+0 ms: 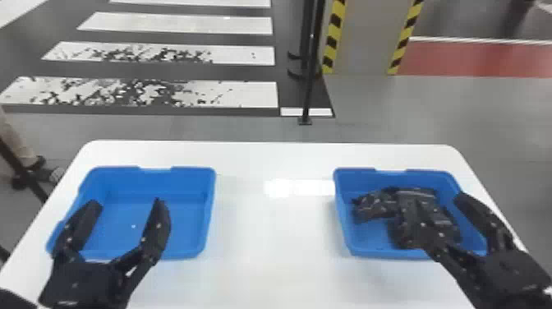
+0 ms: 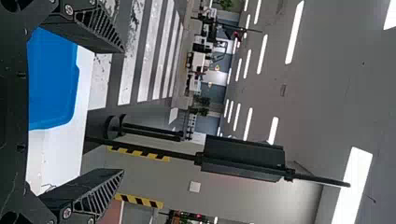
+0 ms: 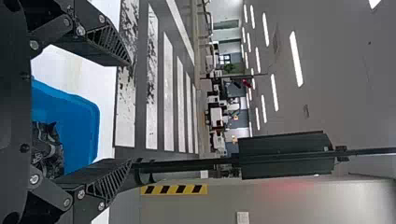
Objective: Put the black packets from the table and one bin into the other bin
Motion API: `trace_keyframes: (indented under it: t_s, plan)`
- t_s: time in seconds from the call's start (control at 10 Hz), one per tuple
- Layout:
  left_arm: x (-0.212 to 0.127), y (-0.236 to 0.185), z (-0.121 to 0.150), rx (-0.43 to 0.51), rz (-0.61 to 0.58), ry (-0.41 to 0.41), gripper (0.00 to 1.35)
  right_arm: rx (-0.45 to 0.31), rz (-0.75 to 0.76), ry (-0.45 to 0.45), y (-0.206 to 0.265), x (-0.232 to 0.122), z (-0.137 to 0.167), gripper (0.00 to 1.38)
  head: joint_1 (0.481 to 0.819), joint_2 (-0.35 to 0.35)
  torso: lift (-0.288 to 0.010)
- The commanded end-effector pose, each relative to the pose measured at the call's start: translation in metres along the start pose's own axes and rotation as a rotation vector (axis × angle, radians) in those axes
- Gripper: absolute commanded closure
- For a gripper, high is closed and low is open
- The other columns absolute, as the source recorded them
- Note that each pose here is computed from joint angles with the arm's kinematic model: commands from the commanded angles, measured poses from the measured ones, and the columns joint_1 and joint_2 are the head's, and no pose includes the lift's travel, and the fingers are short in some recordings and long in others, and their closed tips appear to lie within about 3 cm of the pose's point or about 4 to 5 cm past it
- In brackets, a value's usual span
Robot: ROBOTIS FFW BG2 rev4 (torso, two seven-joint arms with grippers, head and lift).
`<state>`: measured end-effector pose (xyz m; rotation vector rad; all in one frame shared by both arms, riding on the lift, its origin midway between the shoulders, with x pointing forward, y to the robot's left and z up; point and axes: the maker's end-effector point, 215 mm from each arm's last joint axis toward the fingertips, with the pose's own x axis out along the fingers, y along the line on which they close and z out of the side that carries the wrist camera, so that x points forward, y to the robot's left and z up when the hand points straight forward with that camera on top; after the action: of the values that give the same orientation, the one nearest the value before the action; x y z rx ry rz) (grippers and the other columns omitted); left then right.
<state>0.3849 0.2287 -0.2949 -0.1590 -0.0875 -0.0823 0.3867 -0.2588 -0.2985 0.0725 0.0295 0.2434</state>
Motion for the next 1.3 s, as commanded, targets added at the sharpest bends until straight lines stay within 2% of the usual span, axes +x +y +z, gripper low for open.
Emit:
trace_keyframes:
  t_s: [0.0,0.5,1.2]
  plan:
    - [0.000,-0.001,0.000,0.003,-0.002,0.007,0.13,-0.005,0.000,-0.008,0.000,0.000,0.003,0.31,0.695,-0.045,-0.110]
    - [0.002,-0.006,0.003,0.022,-0.019,0.017,0.13,-0.016,-0.005,-0.044,-0.002,-0.001,0.010,0.31,0.695,-0.056,-0.110]
    - [0.006,-0.013,0.005,0.034,-0.041,0.013,0.13,-0.012,0.008,-0.064,0.001,0.008,0.005,0.32,0.695,-0.062,-0.110]
